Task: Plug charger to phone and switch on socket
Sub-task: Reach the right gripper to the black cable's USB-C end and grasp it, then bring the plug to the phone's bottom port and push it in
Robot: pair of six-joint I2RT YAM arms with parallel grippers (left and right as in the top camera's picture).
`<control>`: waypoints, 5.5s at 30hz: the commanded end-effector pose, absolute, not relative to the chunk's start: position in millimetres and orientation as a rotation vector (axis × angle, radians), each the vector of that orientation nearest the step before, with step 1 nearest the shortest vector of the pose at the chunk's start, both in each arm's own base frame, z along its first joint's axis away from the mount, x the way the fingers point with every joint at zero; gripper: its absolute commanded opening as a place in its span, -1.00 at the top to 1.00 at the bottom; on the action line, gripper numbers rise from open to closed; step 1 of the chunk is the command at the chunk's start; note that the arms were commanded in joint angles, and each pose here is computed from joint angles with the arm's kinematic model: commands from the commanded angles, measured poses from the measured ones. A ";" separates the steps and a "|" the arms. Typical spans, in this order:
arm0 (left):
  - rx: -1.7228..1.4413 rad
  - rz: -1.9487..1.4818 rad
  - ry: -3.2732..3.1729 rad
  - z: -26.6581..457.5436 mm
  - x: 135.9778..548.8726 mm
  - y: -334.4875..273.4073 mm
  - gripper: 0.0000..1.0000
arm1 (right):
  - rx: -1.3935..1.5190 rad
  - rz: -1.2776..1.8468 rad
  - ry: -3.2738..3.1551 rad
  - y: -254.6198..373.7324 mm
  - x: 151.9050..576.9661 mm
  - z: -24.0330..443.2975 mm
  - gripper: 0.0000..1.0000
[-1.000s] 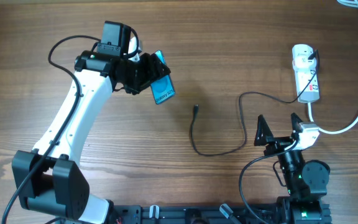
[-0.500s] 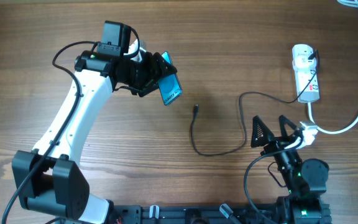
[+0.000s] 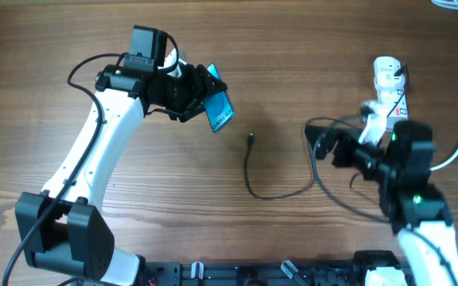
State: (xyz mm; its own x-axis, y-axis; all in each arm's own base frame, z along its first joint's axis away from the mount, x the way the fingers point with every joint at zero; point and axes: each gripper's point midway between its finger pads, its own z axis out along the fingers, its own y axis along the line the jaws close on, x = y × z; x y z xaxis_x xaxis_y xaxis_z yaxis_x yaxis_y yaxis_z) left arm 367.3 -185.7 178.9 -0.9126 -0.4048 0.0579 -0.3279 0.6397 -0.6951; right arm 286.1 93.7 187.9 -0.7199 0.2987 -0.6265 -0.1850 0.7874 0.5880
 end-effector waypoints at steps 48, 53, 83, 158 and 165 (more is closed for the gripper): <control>-1.490 -1.966 2.764 260.9 322.9 -234.1 -0.23 | 0.501 1.033 2.470 102.7 320.0 131.8 -0.99; -1.475 -1.952 2.761 259.4 324.1 -233.5 -0.24 | 0.505 1.033 2.477 102.7 318.7 130.8 -1.00; -1.566 -0.745 2.517 162.2 360.5 -171.7 -0.28 | 0.035 1.223 2.258 281.6 334.3 148.9 -0.40; -0.740 -1.282 2.426 235.3 419.8 -205.7 0.52 | 1.194 2.057 1.764 266.3 382.0 247.3 0.91; -0.833 -1.237 2.404 231.5 424.9 -198.6 0.52 | 1.188 2.057 1.764 266.3 382.1 247.7 0.91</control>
State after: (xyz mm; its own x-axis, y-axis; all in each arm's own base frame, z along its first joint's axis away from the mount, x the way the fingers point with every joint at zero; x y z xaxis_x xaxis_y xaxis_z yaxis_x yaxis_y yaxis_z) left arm 420.9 -204.2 217.6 -0.8091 -0.5875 0.0106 -0.3536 0.4725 -0.8073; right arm 385.4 263.9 226.4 -0.6339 0.6224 0.4591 0.3879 -0.2576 0.8850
